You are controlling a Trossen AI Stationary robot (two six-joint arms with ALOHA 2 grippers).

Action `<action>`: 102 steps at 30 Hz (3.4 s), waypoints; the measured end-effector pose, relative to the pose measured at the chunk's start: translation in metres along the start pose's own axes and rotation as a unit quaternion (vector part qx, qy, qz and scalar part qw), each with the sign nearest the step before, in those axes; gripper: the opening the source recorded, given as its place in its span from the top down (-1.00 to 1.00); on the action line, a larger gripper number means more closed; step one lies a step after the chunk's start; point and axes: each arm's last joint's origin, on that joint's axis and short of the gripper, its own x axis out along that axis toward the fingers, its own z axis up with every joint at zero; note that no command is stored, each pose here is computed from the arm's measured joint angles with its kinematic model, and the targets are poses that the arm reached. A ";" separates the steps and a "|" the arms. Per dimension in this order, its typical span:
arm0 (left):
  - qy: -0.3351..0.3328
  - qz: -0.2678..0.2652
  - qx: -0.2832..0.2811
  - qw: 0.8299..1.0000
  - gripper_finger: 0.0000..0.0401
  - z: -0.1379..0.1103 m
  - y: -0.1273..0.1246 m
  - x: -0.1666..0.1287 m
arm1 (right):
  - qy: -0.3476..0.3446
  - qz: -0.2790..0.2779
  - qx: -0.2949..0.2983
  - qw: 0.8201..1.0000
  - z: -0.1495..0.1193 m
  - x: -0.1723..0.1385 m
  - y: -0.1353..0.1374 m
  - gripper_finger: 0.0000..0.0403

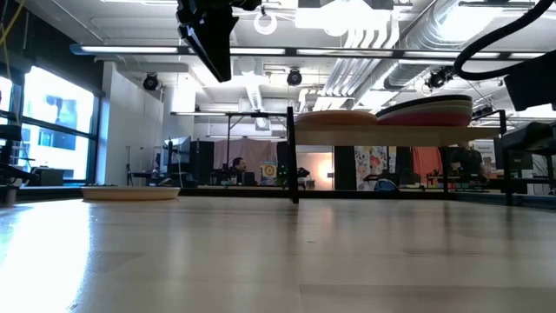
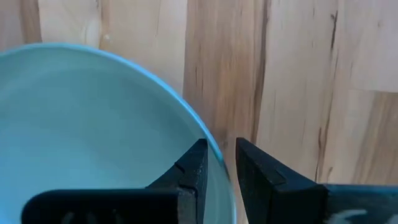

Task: Place and stack plates onto a shelf
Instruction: Stack the light blue plate on top of the light orange plate on the shelf

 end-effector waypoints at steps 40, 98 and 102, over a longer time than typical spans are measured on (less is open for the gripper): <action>-0.002 -0.001 0.008 1.000 0.43 0.000 0.000 0.000 | -0.084 -0.037 0.219 0.971 0.035 -0.102 -0.048 1.00; 0.000 -0.004 0.000 1.000 0.43 0.000 0.000 0.000 | -0.285 -0.176 0.556 0.761 0.050 -0.255 -0.293 1.00; 0.001 -0.004 0.000 1.000 0.43 0.000 0.000 0.000 | -0.272 -0.165 0.554 0.769 0.054 -0.248 -0.298 1.00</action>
